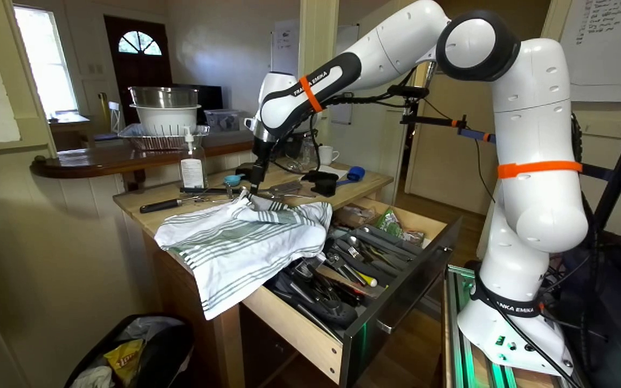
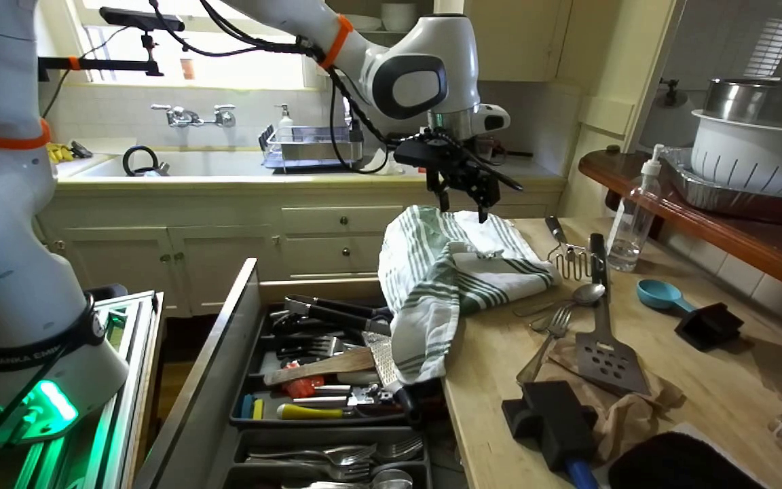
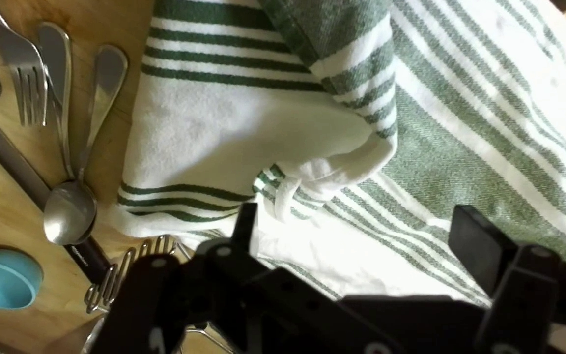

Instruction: Unfold the towel slightly on the table

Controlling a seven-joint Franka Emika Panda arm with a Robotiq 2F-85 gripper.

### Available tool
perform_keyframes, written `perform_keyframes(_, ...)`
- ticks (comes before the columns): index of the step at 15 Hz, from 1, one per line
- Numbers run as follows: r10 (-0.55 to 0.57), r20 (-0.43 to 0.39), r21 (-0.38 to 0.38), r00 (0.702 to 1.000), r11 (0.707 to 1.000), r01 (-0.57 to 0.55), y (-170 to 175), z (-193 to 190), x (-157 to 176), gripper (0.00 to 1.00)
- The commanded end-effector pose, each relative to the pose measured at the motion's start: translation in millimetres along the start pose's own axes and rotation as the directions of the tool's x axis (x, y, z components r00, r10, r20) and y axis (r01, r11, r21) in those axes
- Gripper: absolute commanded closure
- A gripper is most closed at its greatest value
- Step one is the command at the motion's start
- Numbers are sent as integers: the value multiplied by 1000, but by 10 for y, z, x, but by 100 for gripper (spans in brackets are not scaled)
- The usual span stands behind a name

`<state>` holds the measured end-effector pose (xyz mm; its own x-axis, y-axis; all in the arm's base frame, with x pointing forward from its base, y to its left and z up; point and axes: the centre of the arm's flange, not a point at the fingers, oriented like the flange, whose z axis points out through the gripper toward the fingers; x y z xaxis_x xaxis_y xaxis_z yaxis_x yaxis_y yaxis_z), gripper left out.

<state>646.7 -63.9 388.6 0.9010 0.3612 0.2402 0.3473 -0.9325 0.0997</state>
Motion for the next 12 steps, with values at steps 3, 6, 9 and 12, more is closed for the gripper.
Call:
perform_keyframes(3,3,36,-118,999,993,2,57,199,13,0)
perform_keyframes(6,39,67,-201,997,979,-25,81,424,52,0)
perform_keyframes(9,100,60,-197,993,976,-87,47,599,120,0)
perform_keyframes(12,177,55,-163,983,973,-166,-11,678,201,0)
